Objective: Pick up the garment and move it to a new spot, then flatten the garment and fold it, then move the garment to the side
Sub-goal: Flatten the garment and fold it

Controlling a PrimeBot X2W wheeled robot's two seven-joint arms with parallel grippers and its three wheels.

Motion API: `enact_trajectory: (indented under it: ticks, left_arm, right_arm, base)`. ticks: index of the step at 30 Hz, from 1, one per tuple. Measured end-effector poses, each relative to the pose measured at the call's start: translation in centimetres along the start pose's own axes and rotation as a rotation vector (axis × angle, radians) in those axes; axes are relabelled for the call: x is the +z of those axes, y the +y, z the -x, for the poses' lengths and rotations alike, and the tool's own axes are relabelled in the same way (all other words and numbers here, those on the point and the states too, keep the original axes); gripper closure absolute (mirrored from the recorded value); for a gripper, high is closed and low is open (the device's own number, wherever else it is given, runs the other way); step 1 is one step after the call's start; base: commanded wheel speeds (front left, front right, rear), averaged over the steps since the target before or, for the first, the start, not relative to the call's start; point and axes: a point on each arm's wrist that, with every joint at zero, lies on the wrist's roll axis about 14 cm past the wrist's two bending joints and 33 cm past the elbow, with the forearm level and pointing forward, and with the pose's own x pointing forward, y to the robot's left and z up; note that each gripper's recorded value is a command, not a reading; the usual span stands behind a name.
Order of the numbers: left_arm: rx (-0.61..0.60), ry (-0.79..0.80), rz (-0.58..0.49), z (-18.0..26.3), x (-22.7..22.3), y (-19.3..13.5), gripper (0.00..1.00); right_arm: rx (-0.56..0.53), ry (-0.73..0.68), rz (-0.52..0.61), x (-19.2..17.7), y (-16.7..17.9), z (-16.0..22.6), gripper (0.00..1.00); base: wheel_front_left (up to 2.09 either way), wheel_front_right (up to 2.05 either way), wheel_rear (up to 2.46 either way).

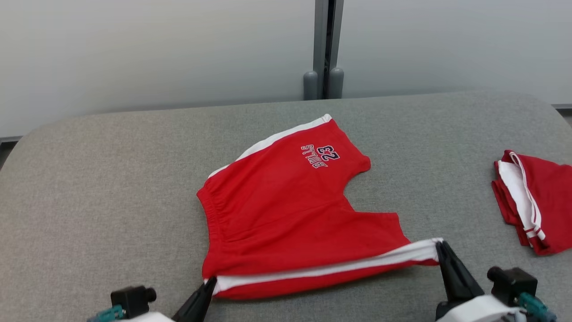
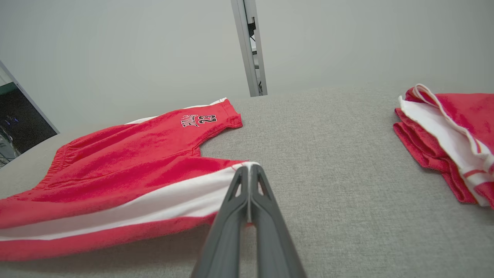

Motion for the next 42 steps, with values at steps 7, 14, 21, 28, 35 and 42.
enact_trajectory:
  ticks: [7, 14, 21, 28, 35, 42]
  left_arm:
    - [-0.145, -0.141, 0.065, -3.7, 6.8, -4.2, 1.00]
    - [-0.155, -0.221, 0.088, -7.2, 11.0, -4.5, 1.00]
    - [-0.060, -0.290, 0.126, -9.8, 13.1, -1.7, 1.00]
    - [0.048, -0.307, 0.115, -11.3, 12.8, 1.5, 1.00]
    - [0.101, -0.317, 0.070, -12.4, 13.4, 3.5, 1.00]
    - [0.140, -0.302, 0.053, -13.1, 13.2, 5.3, 0.95]
  right_arm:
    - [0.109, -0.102, 0.117, 5.2, 1.0, -7.5, 1.00]
    - [0.200, -0.111, 0.217, 7.1, 2.8, -15.1, 1.00]
    - [0.207, -0.064, 0.287, 6.3, 2.6, -21.4, 1.00]
    - [0.220, -0.021, 0.307, 4.3, 3.2, -25.9, 1.00]
    - [0.225, -0.008, 0.319, 3.0, 3.7, -29.1, 1.00]
    - [0.257, 0.024, 0.341, 1.0, 5.1, -31.5, 0.53]
  base:
    - [0.00, 0.00, 0.00]
    - [0.00, 0.00, 0.00]
    - [0.00, 0.00, 0.00]
    - [0.00, 0.00, 0.00]
    - [0.00, 0.00, 0.00]
    - [0.00, 0.00, 0.00]
